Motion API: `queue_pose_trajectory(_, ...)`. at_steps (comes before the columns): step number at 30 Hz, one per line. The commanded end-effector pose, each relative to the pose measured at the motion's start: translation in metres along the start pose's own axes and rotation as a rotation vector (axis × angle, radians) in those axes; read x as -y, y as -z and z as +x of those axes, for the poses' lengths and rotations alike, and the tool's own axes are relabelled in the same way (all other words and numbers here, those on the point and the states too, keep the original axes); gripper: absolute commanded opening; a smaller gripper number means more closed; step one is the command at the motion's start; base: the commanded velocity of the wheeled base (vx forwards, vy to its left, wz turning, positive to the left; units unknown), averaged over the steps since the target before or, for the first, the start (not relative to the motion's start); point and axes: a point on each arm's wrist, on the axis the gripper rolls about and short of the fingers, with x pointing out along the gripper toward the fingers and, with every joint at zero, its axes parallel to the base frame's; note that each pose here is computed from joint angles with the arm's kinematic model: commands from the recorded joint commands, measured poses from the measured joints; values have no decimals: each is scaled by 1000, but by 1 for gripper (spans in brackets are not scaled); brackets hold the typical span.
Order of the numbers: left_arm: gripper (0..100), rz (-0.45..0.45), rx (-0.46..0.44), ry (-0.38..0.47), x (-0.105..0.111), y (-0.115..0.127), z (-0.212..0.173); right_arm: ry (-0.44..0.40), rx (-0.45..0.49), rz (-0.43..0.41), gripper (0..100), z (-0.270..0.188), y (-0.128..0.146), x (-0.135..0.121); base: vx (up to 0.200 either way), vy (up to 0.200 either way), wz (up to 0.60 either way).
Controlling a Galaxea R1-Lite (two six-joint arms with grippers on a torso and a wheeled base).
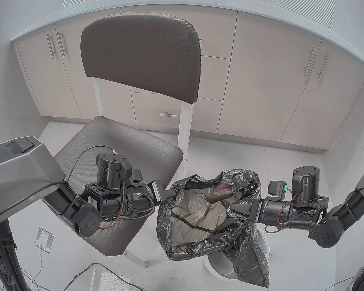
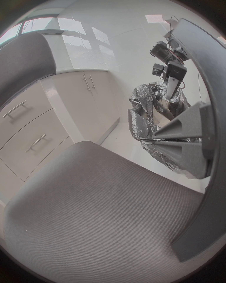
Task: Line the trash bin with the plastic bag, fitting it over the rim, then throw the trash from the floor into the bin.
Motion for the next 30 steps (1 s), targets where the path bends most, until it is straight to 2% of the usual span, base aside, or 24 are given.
queue_pose_trajectory(1, 0, 3, 22, -2, -5, -4, 1, 39, -40, 21, 0, 19, 16, 22, 0, 0, 0)
queue_pose_trajectory(4, 0, 28, 16, 2, -4, -3, 4, 48, -44, -14, 0, 25, 19, 29, 0, 0, 0)
queue_pose_trajectory(7, 0, 59, -6, -1, -5, 5, 10, 93, -2, -67, 0, 30, 19, 45, 0, 0, 0)
queue_pose_trajectory(12, 0, 74, -12, 19, -2, 13, 15, 111, 63, -82, 0, 28, 22, 60, 0, 0, 0)
queue_pose_trajectory(16, 0, 80, 8, 5, -3, 15, 21, 128, 101, -80, 0, 27, 14, 69, 0, 0, 0)
queue_pose_trajectory(20, 0, 83, 43, 1, -6, 10, 29, 148, 136, -120, 0, 24, 4, 77, 0, 0, 0)
queue_pose_trajectory(23, 0, 83, 49, -4, -7, 9, 28, 159, 128, -141, 0, 24, 6, 78, 0, 0, 0)
queue_pose_trajectory(27, 0, 80, 59, -23, -11, 8, 26, 235, 135, -182, 0, 27, 12, 85, 0, 0, 0)
queue_pose_trajectory(30, 0, 83, 90, -39, -15, 10, 30, 257, 186, -209, 0, 32, 14, 90, 0, 0, 0)
